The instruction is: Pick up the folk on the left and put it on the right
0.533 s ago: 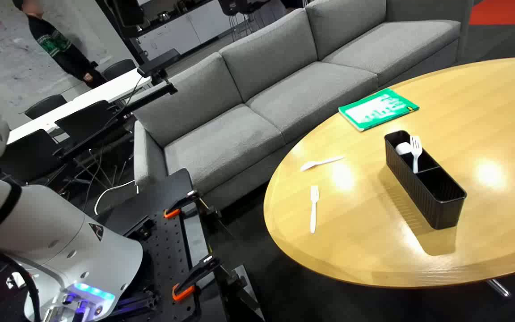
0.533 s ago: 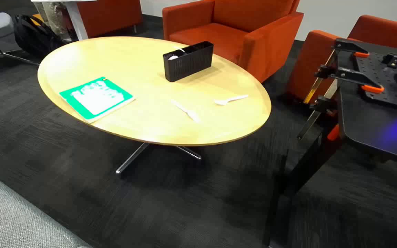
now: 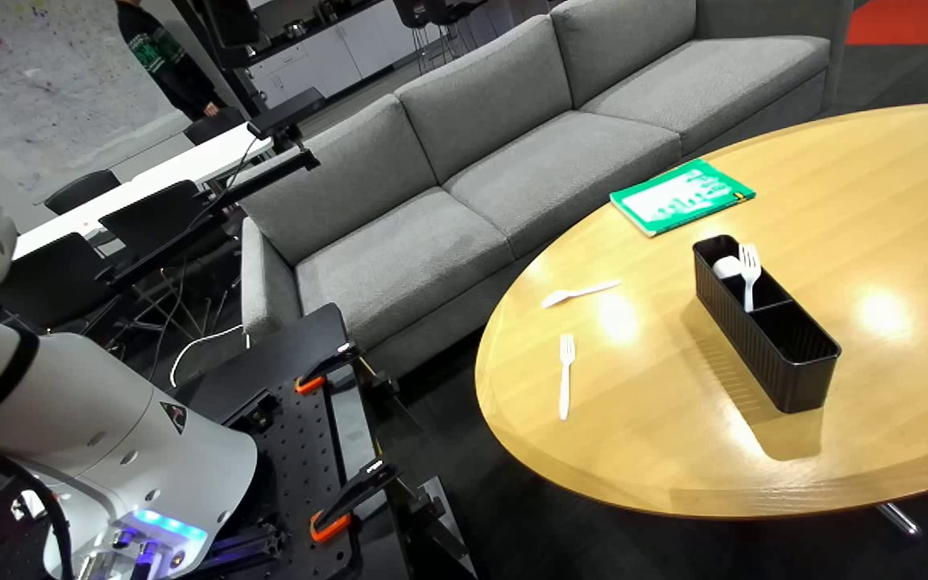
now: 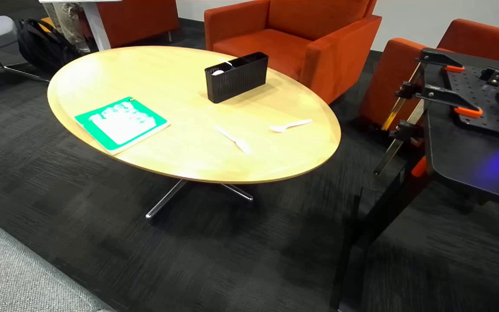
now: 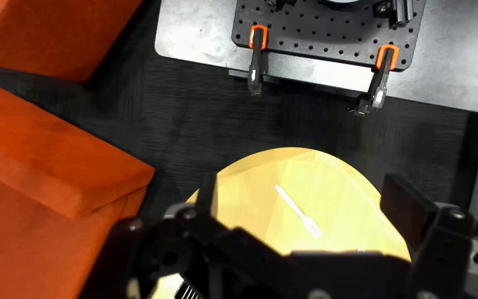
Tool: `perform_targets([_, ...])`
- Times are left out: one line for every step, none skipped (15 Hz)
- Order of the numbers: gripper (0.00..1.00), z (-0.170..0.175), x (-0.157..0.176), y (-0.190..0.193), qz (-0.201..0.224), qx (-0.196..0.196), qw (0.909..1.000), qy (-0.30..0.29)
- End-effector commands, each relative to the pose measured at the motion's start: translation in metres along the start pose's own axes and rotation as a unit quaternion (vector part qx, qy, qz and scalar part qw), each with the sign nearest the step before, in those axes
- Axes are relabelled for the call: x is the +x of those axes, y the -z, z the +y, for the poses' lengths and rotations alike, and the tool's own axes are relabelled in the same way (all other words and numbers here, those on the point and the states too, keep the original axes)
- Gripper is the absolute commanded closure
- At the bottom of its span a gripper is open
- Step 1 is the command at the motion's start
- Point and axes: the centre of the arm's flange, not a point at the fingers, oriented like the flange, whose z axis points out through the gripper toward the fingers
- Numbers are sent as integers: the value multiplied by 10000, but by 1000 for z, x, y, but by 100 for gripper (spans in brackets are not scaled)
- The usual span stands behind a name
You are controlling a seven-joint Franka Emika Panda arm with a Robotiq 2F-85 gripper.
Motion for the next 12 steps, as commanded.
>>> perform_targets([0, 0, 0, 0, 0, 0, 10000, 0])
perform_targets([0, 0, 0, 0, 0, 0, 10000, 0])
perform_targets([0, 0, 0, 0, 0, 0, 10000, 0])
perform_targets([0, 0, 0, 0, 0, 0, 10000, 0])
perform_targets([0, 0, 0, 0, 0, 0, 10000, 0])
perform_targets([0, 0, 0, 0, 0, 0, 10000, 0])
perform_targets([0, -4, 8, -3, -44, -9, 10000, 69])
perform_targets([0, -13, 20, -7, -100, 8, 9999, 61])
perform_targets([0, -23, 31, -11, -120, 37, 9999, 33])
perform_targets([0, -35, 43, -16, -95, -4, 10000, -6])
perform_targets([0, -49, 56, -22, -57, 41, 10000, -11])
perform_targets([0, -67, 70, -29, 8, 73, 10000, -57])
